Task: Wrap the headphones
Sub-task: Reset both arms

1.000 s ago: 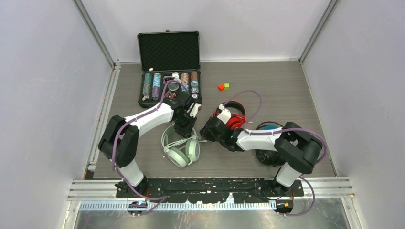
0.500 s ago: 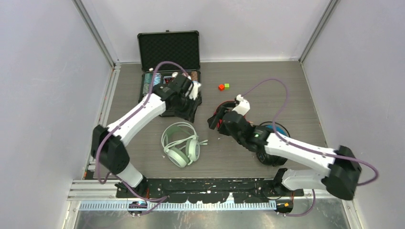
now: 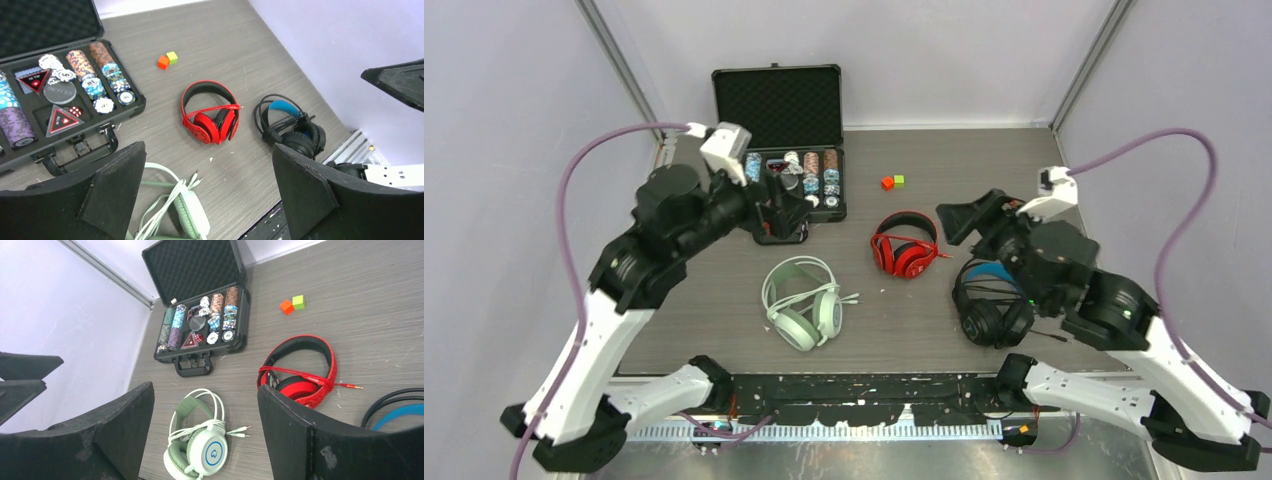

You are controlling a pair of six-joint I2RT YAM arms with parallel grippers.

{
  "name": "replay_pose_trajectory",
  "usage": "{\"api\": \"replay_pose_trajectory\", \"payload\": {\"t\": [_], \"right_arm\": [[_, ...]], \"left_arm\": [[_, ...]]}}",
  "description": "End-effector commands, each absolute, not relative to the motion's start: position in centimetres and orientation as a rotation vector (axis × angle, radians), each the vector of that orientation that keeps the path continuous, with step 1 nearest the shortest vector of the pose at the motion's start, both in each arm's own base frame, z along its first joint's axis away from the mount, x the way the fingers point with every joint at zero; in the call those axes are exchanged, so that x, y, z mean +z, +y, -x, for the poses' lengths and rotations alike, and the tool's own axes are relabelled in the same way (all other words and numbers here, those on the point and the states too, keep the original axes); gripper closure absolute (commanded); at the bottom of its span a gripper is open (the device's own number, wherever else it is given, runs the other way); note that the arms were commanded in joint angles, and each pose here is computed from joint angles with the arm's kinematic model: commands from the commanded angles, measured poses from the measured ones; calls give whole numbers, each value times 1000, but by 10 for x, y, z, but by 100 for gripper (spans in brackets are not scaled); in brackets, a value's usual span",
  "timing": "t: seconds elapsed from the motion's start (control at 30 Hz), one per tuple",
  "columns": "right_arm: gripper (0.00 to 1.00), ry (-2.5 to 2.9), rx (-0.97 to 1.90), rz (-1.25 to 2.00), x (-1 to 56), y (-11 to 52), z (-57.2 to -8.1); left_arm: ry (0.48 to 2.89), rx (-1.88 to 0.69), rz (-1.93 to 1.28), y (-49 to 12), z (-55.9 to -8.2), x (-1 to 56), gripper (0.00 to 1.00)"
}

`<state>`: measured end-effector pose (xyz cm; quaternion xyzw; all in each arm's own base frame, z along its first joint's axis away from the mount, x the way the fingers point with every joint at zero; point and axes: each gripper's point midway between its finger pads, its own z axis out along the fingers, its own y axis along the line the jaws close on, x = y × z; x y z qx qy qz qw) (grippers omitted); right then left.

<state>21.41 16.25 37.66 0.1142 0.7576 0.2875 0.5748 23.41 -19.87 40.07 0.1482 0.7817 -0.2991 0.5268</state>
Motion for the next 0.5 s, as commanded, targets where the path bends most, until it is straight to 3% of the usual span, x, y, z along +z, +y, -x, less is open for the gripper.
{"api": "replay_pose_trajectory", "payload": {"t": [0.0,0.47], "right_arm": [[20,1780,603,-231,389,129,-197],[20,1754,663,-326,385,112,-186]], "left_arm": [[1727,-755,-241,-185,-226,424,0],[1693,-750,-165,-154,-197,418,0]]}}
